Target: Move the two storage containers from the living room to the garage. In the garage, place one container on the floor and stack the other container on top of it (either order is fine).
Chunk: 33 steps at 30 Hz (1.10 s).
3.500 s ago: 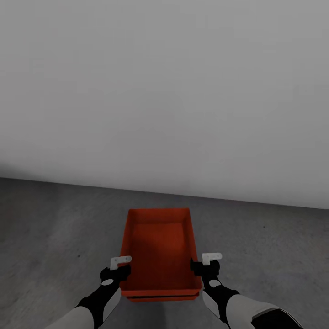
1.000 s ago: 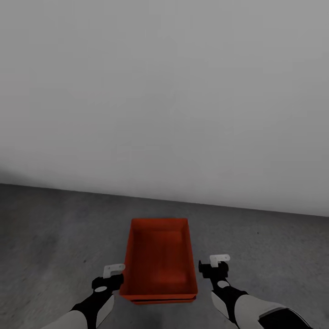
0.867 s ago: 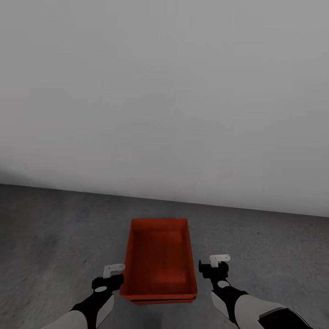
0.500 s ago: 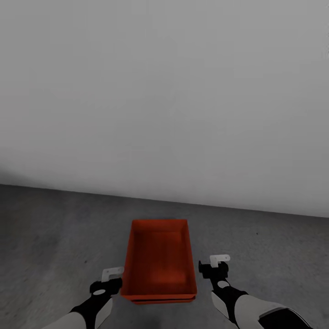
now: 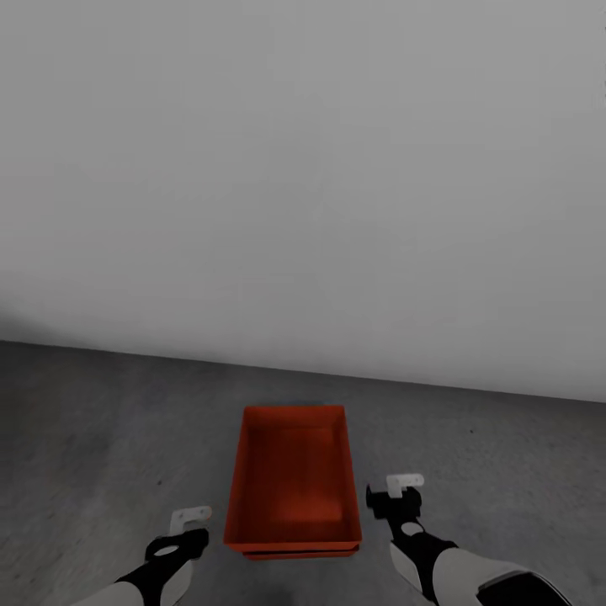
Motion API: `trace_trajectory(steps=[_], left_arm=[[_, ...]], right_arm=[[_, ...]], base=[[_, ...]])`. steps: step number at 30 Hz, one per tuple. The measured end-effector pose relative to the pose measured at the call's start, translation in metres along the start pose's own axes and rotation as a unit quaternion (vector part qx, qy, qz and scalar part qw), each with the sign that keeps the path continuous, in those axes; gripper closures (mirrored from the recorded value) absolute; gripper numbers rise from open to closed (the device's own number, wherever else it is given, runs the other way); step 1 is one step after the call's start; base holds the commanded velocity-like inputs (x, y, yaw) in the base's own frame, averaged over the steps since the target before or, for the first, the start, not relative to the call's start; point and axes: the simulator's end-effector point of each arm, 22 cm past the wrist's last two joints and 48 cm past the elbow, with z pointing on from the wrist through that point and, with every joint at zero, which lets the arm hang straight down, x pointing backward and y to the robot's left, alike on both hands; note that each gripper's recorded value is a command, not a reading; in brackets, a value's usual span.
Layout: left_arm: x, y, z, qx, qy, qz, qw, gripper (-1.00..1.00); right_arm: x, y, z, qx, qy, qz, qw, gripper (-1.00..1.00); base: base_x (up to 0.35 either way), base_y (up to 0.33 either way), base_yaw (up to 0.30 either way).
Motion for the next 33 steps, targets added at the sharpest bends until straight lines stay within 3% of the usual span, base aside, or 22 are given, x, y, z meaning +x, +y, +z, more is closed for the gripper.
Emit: trace_trajectory(steps=[7,21,25,27,33], left_arm=[[0.015,0.01,-0.008,-0.007,0.017,0.004,0.9998,-1.0],[0.015,0.023,-0.022,-0.014,0.021,0.005,0.9997,-1.0],[0.014,0.025,-0.026,-0.014,0.021,0.005,0.9997,-1.0],[0.014,0.026,-0.028,-0.014,0.021,0.005,0.9997,-1.0],[0.02,0.035,-0.034,-0.019,0.03,0.003,0.9994,-1.0]], right_arm=[[0.001,-0.001,-0.008,0.0,0.006,-0.001,1.0,-1.0],[-0.004,-0.003,-0.023,0.0,0.008,-0.001,1.0,-1.0],[0.045,-0.01,-0.04,0.002,0.044,-0.008,0.999,-1.0],[0.093,-0.014,-0.059,0.003,0.077,-0.014,0.9969,-1.0],[0.132,-0.02,-0.082,0.004,0.107,-0.018,0.9941,-1.0]], base=[[0.0,0.0,0.0],[0.0,0.0,0.0],[0.0,0.0,0.0],[0.0,0.0,0.0],[0.0,0.0,0.0]])
